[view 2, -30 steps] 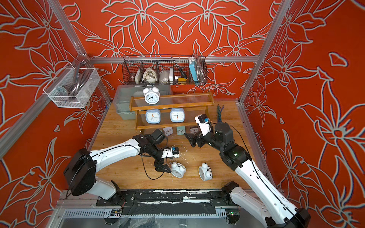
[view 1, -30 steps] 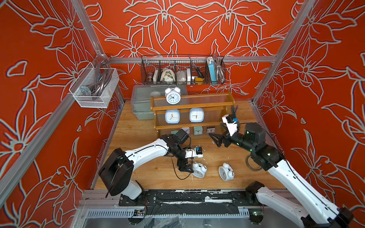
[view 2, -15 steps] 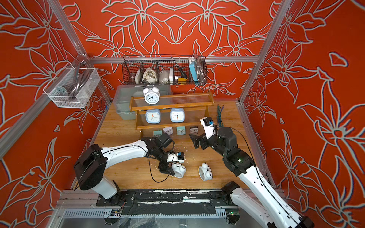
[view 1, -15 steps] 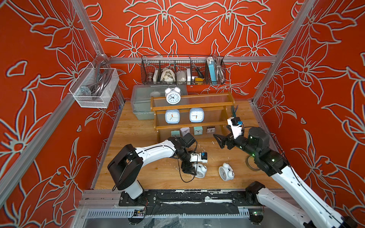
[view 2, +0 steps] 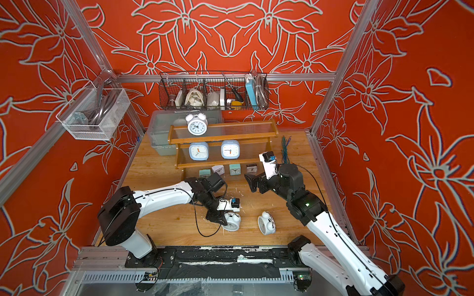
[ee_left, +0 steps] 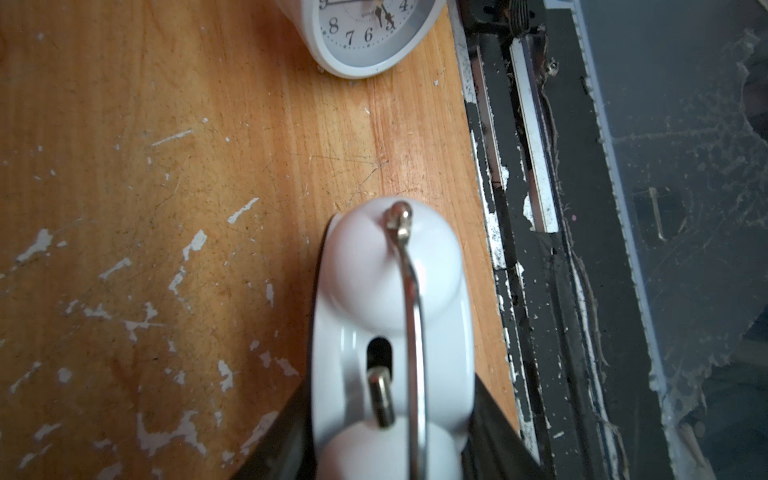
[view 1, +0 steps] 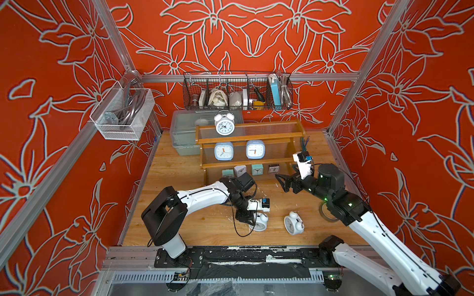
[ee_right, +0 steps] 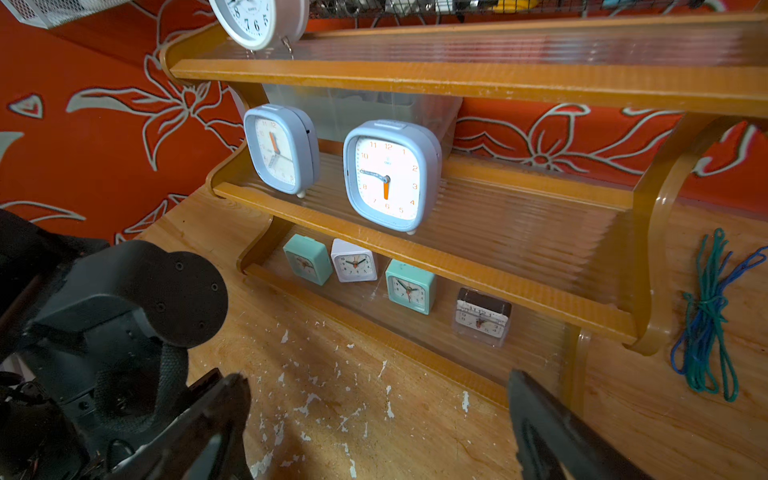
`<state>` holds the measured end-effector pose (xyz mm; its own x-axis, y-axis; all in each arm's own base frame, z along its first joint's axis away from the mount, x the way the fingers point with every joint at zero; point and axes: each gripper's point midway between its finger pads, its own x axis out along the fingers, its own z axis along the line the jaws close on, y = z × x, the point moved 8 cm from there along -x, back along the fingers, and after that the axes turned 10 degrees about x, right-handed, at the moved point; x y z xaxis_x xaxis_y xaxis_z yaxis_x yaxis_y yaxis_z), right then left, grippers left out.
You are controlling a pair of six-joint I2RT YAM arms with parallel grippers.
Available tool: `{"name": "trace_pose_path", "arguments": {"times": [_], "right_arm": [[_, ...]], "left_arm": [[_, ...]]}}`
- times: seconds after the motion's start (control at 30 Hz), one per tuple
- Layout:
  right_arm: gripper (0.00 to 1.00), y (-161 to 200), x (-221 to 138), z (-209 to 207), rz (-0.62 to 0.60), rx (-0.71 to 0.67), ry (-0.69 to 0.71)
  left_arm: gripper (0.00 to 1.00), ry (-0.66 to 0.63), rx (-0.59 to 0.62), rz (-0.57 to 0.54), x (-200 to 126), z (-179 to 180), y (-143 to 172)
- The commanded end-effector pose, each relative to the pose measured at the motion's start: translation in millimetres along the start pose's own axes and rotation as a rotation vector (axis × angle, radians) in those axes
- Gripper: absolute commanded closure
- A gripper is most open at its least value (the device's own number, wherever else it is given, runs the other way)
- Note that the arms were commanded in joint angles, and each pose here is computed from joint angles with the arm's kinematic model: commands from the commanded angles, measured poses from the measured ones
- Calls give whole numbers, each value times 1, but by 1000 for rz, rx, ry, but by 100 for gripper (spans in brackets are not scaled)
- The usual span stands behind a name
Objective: Place the alarm clocks on the shelf by style
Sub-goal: Pick up the alarm from the center of the board.
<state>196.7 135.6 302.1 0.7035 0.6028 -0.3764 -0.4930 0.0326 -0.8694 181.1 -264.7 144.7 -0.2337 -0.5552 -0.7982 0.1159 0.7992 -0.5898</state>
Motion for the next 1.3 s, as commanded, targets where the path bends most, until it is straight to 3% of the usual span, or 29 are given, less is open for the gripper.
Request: {"name": "trace_pose_path", "arguments": {"times": [0.0, 0.33, 0.73, 1.13, 1.27], "right_arm": [[0, -5, -1, 7, 15, 2, -51], [0, -8, 6, 14, 90, 10, -109], [0, -9, 18, 40, 193, -37, -391], [0, 11, 21, 78, 291, -136, -541], [9, 17, 22, 89, 312, -144, -603]], "left_arm": [[62, 9, 13, 4, -10, -6, -5], [63, -8, -16, -120, -71, -10, -4], [63, -105, -4, -184, -133, -27, 0], [63, -123, -38, -246, -160, -33, -7], [63, -122, -48, -255, -162, -34, -8]]}}
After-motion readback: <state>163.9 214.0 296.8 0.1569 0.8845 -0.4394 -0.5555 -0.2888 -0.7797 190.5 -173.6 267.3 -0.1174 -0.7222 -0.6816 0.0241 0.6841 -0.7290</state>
